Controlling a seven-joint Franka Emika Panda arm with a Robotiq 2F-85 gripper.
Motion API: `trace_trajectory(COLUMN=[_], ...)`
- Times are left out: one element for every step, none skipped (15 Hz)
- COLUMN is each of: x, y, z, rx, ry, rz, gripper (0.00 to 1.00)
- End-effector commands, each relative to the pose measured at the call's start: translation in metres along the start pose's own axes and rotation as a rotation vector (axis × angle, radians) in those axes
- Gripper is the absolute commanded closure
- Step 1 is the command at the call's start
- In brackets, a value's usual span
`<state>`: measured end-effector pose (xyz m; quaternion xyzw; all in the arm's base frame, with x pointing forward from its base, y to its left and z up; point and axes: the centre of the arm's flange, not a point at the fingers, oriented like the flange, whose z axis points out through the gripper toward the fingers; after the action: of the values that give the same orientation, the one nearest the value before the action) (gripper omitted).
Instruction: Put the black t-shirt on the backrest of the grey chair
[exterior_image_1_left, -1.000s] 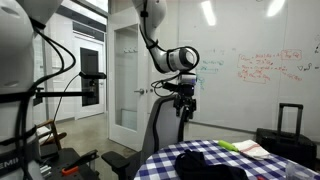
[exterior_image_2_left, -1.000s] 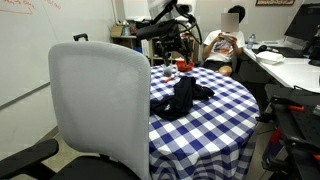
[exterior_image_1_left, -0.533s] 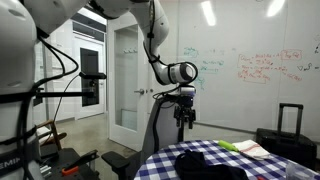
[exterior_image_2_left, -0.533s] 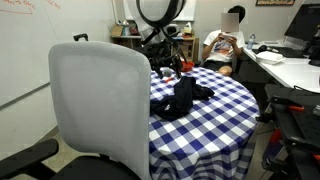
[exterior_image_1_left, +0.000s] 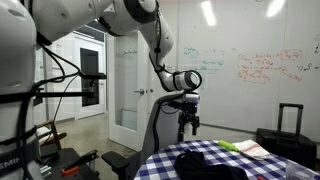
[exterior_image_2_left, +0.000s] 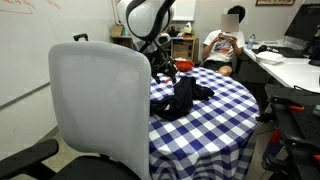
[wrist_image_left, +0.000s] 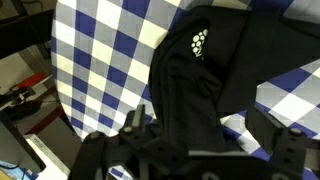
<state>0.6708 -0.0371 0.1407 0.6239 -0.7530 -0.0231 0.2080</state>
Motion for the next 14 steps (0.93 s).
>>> trace_trajectory(x=[-0.011, -0.012, -0.012, -0.011, -0.011, -0.011, -0.011, -0.009, -0.009, -0.009, -0.01, -0.01, -0.011, -0.012], y=[-0.053, -0.058, -0.062, -0.066, -0.069, -0.071, -0.073, -0.074, -0.073, -0.072, -0.07, -0.067, -0.065, -0.065], z=[0.002, 0.005, 0.01, 0.015, 0.022, 0.027, 0.031, 0.034, 0.039, 0.041, 0.043, 0.048, 0.054, 0.06], rx=[-0.031, -0.037, -0.047, -0.054, -0.063, -0.071, -0.081, -0.09, -0.099, -0.11, -0.114, -0.121, -0.128, -0.136], ry=[0.008, 0.013, 0.016, 0.019, 0.02, 0.02, 0.012, 0.009, 0.001, -0.017, -0.022, -0.028, -0.028, -0.031], rz=[-0.003, -0.001, 0.001, 0.003, 0.006, 0.005, 0.007, 0.01, 0.011, 0.006, 0.004, -0.005, -0.006, -0.006], gripper=[0.0, 0.0, 0.0, 0.0, 0.0, 0.0, 0.0, 0.0, 0.0, 0.0, 0.0, 0.0, 0.0, 0.0])
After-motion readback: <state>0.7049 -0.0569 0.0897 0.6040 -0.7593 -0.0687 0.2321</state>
